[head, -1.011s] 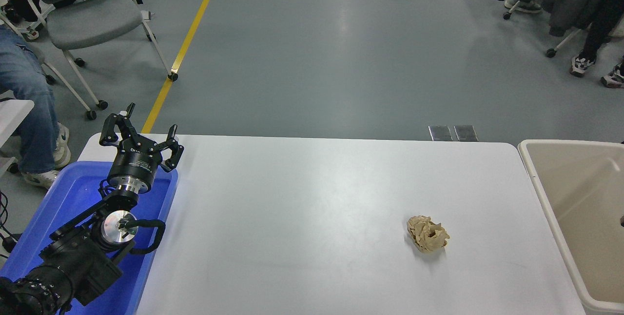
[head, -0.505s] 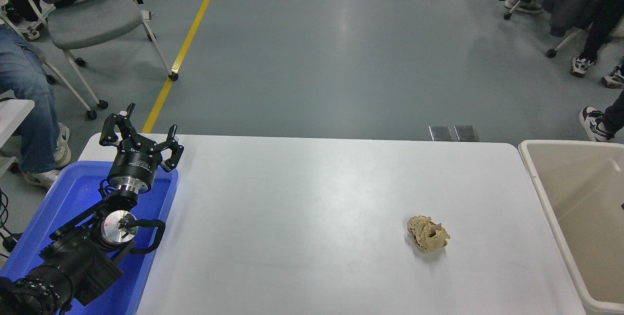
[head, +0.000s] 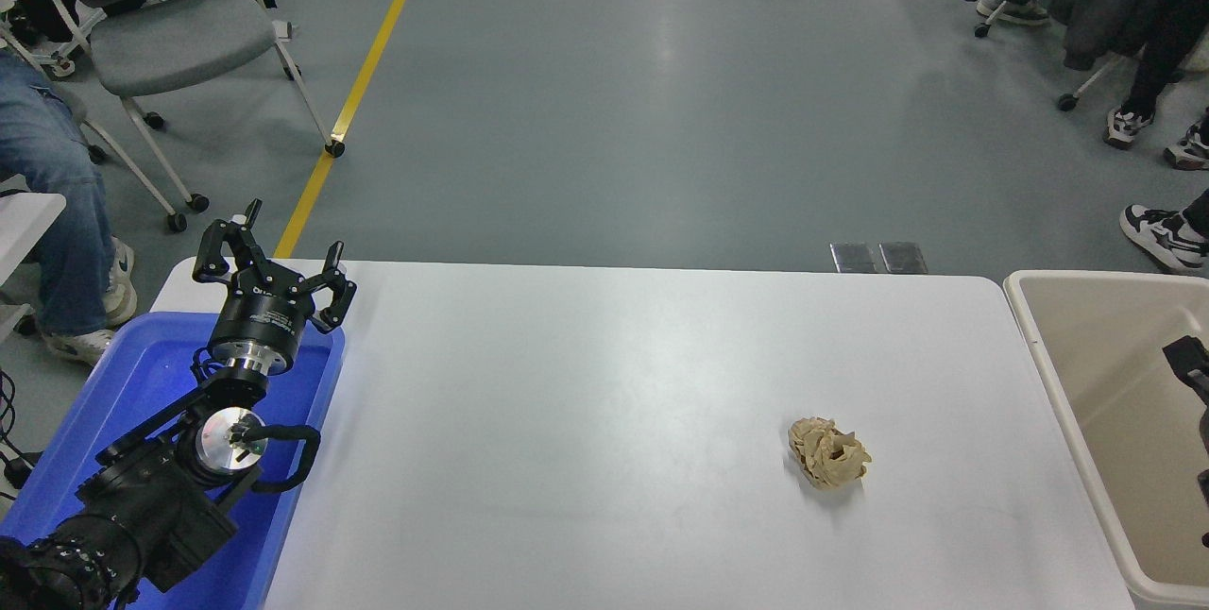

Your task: Dispose of the paper cup in the dustbin

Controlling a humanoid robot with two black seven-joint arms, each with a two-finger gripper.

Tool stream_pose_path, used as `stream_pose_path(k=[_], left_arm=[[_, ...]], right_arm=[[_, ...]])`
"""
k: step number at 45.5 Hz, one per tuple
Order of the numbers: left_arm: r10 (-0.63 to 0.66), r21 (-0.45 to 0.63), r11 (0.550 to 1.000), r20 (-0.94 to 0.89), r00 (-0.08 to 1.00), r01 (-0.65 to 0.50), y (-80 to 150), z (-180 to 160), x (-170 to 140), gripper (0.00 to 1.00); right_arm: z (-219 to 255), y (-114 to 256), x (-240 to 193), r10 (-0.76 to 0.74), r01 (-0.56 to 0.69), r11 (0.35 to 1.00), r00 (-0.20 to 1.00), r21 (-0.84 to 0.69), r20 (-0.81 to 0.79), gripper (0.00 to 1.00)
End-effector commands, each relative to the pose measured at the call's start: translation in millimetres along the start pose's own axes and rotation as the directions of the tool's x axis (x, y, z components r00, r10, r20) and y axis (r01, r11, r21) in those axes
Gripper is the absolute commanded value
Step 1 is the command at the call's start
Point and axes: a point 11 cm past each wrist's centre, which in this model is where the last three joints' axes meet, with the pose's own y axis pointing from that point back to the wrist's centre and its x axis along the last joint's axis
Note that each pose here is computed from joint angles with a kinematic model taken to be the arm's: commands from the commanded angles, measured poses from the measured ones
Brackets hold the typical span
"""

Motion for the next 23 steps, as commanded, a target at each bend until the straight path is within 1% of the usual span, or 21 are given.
stream_pose_path(k=[1,2,3,5,7,12,18,23], left_arm=[[0.0,0.0,1.0,0.0,1.0,0.0,0.0,0.0,0.0,1.0],[0.0,-0.001,1.0,0.001,1.0,0.0,0.0,0.7,0.4,1.0],[0.0,0.0,1.0,0.0,1.0,0.0,0.0,0.0,0.0,1.0],[0.0,0.0,1.0,0.0,1.0,0.0,0.0,0.0,0.0,1.0],[0.0,0.0,1.0,0.0,1.0,0.0,0.0,0.0,0.0,1.0],[0.0,0.0,1.0,0.0,1.0,0.0,0.0,0.0,0.0,1.0],[0.0,-0.001,1.0,0.001,1.0,0.0,0.0,0.7,0.4,1.0],[0.0,0.0,1.0,0.0,1.0,0.0,0.0,0.0,0.0,1.0]], right_arm=[[-15.6,-9.9,25.6,-0.083,0.078,0.997,0.969,0.03,0.233,1.0],[-21.6,-12.0,32.4,-0.074,0.063,0.997,0.936,0.043,0.344,1.0],[-24.8,-12.7,34.2,-0.073,0.056,0.997,0.905,0.052,0.418,1.0],[-31.2,-14.0,36.8,-0.072,0.044,0.997,0.851,0.066,0.52,1.0],[-39.9,-15.1,35.6,-0.097,0.052,0.994,0.807,0.093,0.583,1.0],[-68.9,-19.6,44.2,-0.136,0.04,0.986,0.744,0.161,0.654,1.0],[-117.4,-16.8,26.5,-0.297,0.054,0.943,0.582,0.329,0.757,1.0],[-156.6,-8.9,16.2,-0.414,0.051,0.895,0.459,0.443,0.786,1.0]])
